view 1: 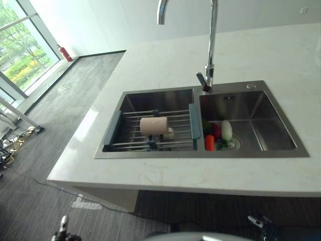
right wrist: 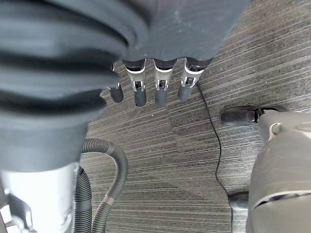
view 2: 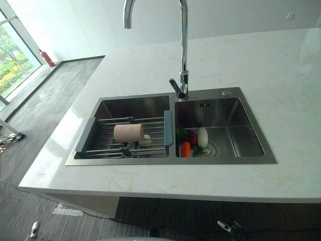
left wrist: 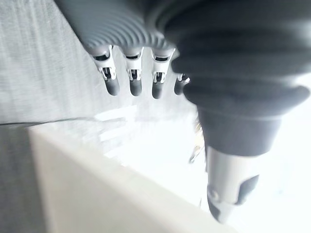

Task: Place the dishes in the dishwasher.

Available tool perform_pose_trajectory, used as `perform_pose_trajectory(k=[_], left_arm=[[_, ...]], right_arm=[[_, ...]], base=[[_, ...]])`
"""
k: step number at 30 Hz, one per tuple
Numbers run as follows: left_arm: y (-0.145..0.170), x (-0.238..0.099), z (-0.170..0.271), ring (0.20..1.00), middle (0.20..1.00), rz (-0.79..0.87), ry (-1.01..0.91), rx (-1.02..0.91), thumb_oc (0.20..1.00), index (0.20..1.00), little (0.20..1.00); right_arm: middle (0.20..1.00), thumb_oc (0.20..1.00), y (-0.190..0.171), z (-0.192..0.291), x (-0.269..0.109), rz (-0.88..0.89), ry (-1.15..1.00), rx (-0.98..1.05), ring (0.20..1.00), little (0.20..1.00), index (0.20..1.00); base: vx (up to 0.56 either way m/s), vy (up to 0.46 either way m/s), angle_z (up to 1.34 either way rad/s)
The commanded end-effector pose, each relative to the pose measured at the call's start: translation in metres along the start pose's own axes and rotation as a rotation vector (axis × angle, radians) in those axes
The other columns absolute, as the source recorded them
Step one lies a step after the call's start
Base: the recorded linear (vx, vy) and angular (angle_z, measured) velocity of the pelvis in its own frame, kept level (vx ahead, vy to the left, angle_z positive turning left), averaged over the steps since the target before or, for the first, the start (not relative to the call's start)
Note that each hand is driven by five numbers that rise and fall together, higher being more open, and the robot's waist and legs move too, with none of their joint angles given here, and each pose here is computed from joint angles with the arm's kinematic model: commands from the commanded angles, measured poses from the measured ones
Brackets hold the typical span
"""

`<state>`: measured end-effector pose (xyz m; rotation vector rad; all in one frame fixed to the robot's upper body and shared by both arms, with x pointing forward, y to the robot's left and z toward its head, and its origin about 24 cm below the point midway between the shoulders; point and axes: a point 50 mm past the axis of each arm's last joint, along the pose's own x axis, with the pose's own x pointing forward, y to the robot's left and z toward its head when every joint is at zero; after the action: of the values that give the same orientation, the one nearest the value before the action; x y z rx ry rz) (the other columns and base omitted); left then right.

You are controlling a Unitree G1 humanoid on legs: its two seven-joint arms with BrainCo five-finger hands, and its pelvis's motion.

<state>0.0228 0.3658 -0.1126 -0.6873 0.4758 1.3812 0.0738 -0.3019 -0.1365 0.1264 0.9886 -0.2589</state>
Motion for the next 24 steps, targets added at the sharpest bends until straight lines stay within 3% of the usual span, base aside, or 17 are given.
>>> perform_pose_trajectory(k=[1, 3, 4, 7, 9, 11, 12, 14, 16, 19, 21, 24], left_arm=[[0.0, 0.006, 0.074, 1.0, 1.0, 0.184, -0.318, 0.009, 1.0, 1.0, 1.0], [-0.015, 0.001, 0.13, 1.0, 1.0, 0.213, -0.547, -0.014, 1.0, 1.0, 1.0], [-0.038, -0.013, 0.188, 1.0, 1.0, 0.192, -0.769, -0.023, 1.0, 1.0, 1.0], [-0.067, -0.035, 0.24, 1.0, 1.0, 0.126, -0.966, -0.021, 1.0, 1.0, 1.0], [-0.119, -0.08, 0.285, 1.0, 1.0, -0.033, -1.26, 0.001, 1.0, 1.0, 1.0], [-0.136, -0.092, 0.289, 1.0, 1.0, -0.096, -1.324, 0.021, 1.0, 1.0, 1.0], [-0.167, -0.116, 0.291, 1.0, 1.0, -0.226, -1.424, 0.076, 1.0, 1.0, 1.0], [-0.185, -0.128, 0.287, 1.0, 1.0, -0.293, -1.463, 0.108, 1.0, 1.0, 1.0], [-0.231, -0.163, 0.268, 1.0, 1.0, -0.504, -1.558, 0.237, 1.0, 1.0, 1.0], [-0.256, -0.183, 0.249, 1.0, 1.0, -0.619, -1.605, 0.342, 1.0, 1.0, 1.0], [-0.285, -0.208, 0.22, 1.0, 1.0, -0.784, -1.655, 0.494, 1.0, 1.0, 1.0], [-0.296, -0.221, 0.21, 1.0, 1.0, -0.833, -1.701, 0.541, 1.0, 1.0, 1.0]], right_arm=[[1.0, 1.0, 0.013, 0.02, 0.011, 0.033, -0.033, 0.005, 1.0, 1.0, 1.0], [1.0, 1.0, 0.014, 0.018, 0.011, 0.027, -0.026, 0.0, 1.0, 1.0, 1.0], [1.0, 1.0, 0.015, 0.015, 0.01, 0.025, -0.021, 0.004, 1.0, 1.0, 1.0], [1.0, 1.0, 0.018, 0.014, 0.011, 0.028, -0.015, 0.006, 1.0, 1.0, 1.0], [1.0, 1.0, 0.023, 0.009, 0.011, 0.045, -0.004, 0.009, 1.0, 1.0, 1.0], [1.0, 1.0, 0.025, 0.008, 0.011, 0.05, -0.001, 0.014, 1.0, 1.0, 1.0], [1.0, 1.0, 0.028, 0.005, 0.011, 0.059, 0.007, 0.017, 1.0, 1.0, 1.0], [1.0, 1.0, 0.029, 0.003, 0.01, 0.064, 0.012, 0.017, 1.0, 1.0, 1.0], [1.0, 1.0, 0.033, -0.005, 0.009, 0.08, 0.032, 0.005, 1.0, 1.0, 1.0], [1.0, 1.0, 0.033, -0.009, 0.007, 0.084, 0.042, 0.002, 1.0, 1.0, 1.0], [1.0, 1.0, 0.033, -0.015, 0.005, 0.09, 0.057, -0.004, 1.0, 1.0, 1.0], [1.0, 1.0, 0.033, -0.017, 0.005, 0.09, 0.059, 0.001, 1.0, 1.0, 1.0]], base=[[0.0, 0.0, 0.0], [0.0, 0.0, 0.0], [0.0, 0.0, 0.0], [0.0, -0.011, 0.0], [0.01, -0.064, 0.03], [0.03, -0.047, 0.07], [0.06, -0.047, -0.04], [0.05, -0.034, -0.01], [0.07, -0.037, -0.08], [0.04, -0.026, -0.19], [0.07, -0.045, -0.34], [0.05, -0.023, -0.1]])
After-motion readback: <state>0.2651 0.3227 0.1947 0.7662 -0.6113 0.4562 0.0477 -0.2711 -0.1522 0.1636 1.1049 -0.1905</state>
